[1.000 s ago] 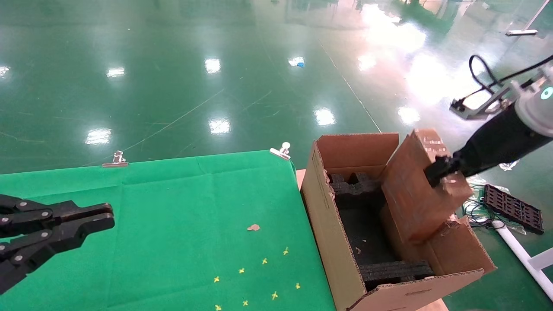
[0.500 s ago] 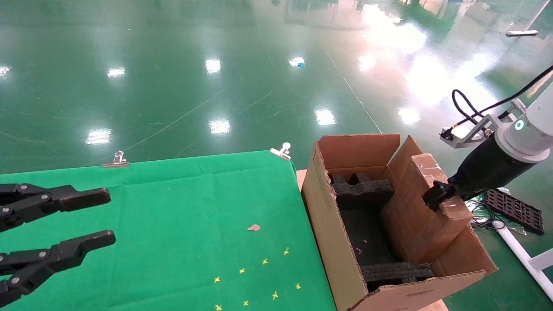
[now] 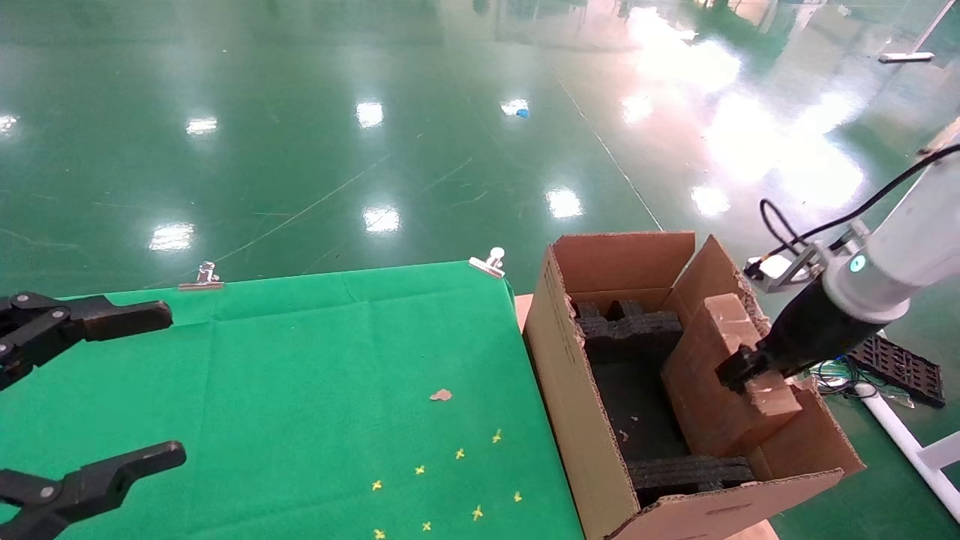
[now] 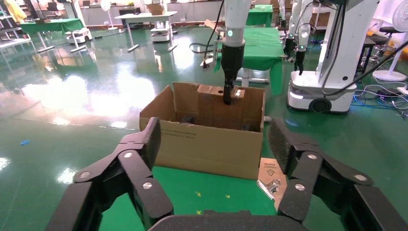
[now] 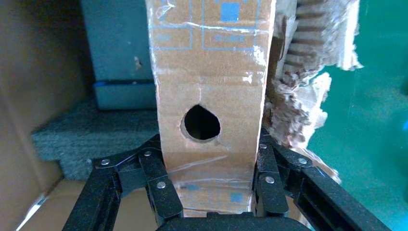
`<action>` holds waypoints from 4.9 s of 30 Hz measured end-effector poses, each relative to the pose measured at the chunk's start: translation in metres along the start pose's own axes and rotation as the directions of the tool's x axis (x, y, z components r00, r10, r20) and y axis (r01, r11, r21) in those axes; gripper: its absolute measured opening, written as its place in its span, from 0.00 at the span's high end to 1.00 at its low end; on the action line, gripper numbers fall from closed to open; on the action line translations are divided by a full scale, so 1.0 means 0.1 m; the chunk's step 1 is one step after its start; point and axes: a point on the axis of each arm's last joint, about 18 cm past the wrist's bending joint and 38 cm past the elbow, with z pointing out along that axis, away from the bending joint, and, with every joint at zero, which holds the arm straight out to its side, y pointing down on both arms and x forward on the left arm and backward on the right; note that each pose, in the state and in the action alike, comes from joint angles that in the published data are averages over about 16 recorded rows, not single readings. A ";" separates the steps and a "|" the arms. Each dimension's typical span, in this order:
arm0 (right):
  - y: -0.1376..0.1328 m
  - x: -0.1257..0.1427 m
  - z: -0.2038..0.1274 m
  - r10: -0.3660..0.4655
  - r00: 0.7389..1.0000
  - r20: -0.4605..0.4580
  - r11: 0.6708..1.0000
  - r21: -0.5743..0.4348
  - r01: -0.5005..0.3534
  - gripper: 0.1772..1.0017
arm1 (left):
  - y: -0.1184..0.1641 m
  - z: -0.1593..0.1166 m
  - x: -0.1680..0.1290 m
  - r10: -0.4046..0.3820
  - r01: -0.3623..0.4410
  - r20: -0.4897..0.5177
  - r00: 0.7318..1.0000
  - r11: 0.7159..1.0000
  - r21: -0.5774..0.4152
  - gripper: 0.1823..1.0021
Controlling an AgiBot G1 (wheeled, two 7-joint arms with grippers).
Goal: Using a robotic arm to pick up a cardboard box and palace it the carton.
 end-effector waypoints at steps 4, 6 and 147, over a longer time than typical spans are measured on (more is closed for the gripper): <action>0.01 -0.02 0.21 0.001 1.000 -0.022 1.000 0.000 -0.001 0.83 | 0.00 0.00 0.00 0.000 0.000 0.000 1.000 1.000 0.000 0.26; 0.01 -0.03 0.32 -0.001 0.999 -0.032 1.000 0.006 0.001 0.83 | 0.00 0.00 0.00 0.000 0.000 0.000 1.000 1.000 0.000 0.20; 0.99 -2.15 -1.26 -0.995 0.098 0.001 0.002 1.000 0.004 0.00 | 0.00 0.00 0.00 -0.001 0.001 0.001 1.000 1.000 0.000 0.01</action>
